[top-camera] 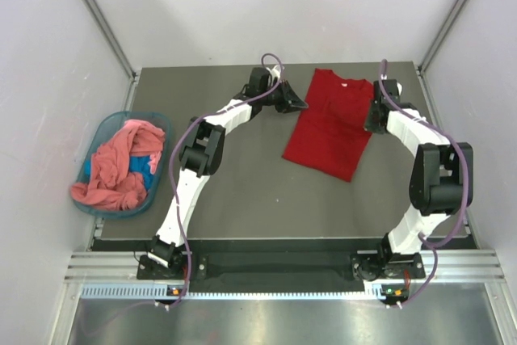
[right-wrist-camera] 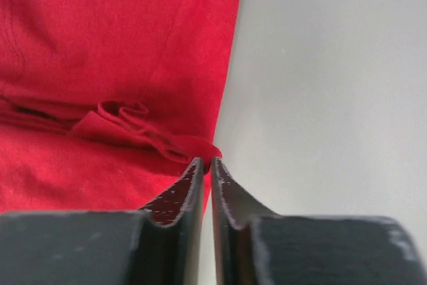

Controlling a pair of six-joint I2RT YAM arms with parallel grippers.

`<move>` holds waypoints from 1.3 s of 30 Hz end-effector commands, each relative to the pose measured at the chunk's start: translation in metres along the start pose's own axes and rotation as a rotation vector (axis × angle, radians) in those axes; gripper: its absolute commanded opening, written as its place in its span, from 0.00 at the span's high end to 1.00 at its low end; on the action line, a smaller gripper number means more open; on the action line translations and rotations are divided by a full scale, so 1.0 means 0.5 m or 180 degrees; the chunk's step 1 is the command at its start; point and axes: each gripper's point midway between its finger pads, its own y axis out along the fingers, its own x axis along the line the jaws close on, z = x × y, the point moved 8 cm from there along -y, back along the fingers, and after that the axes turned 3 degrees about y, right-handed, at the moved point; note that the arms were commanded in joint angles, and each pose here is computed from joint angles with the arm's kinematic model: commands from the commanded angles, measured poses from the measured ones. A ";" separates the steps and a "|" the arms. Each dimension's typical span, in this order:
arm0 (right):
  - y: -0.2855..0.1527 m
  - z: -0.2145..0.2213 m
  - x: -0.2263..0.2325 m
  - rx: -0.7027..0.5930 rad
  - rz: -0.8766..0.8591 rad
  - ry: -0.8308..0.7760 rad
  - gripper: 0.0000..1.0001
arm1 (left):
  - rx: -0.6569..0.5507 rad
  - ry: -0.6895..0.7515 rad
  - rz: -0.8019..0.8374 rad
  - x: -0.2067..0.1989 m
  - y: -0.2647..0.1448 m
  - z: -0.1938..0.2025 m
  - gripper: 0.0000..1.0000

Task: Fold and stack the t-shirts
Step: Fold the tshirt

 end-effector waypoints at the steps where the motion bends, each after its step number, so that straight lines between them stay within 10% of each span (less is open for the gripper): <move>1: 0.005 -0.053 -0.001 -0.0193 -0.0005 0.0073 0.89 | -0.0304 0.0423 0.0069 -0.051 -0.029 -0.050 0.75; 3: 0.007 -0.052 -0.010 -0.0137 0.0081 0.0173 0.76 | -0.0386 0.0501 -0.0063 -0.045 -0.040 -0.062 0.67; 4: 0.000 -0.051 -0.014 -0.0098 0.0126 0.0182 0.73 | -0.0385 0.0585 -0.0111 -0.046 -0.048 -0.067 0.44; 11: -0.102 -0.061 -0.042 -0.0212 -0.0026 0.0464 0.53 | -0.0303 0.0803 -0.0468 -0.058 -0.143 -0.066 0.43; 21: -0.158 0.117 -0.018 0.0674 -0.1157 0.0461 0.39 | 0.0500 0.0921 -0.0846 -0.006 -0.225 0.135 0.46; 34: -0.182 0.182 -0.030 0.0690 -0.1395 0.0381 0.37 | 0.1059 0.0852 -0.0737 0.048 -0.192 0.245 0.48; 39: -0.187 0.199 -0.039 0.0737 -0.1336 0.0366 0.37 | 0.1134 0.0780 -0.0787 0.056 -0.200 0.262 0.76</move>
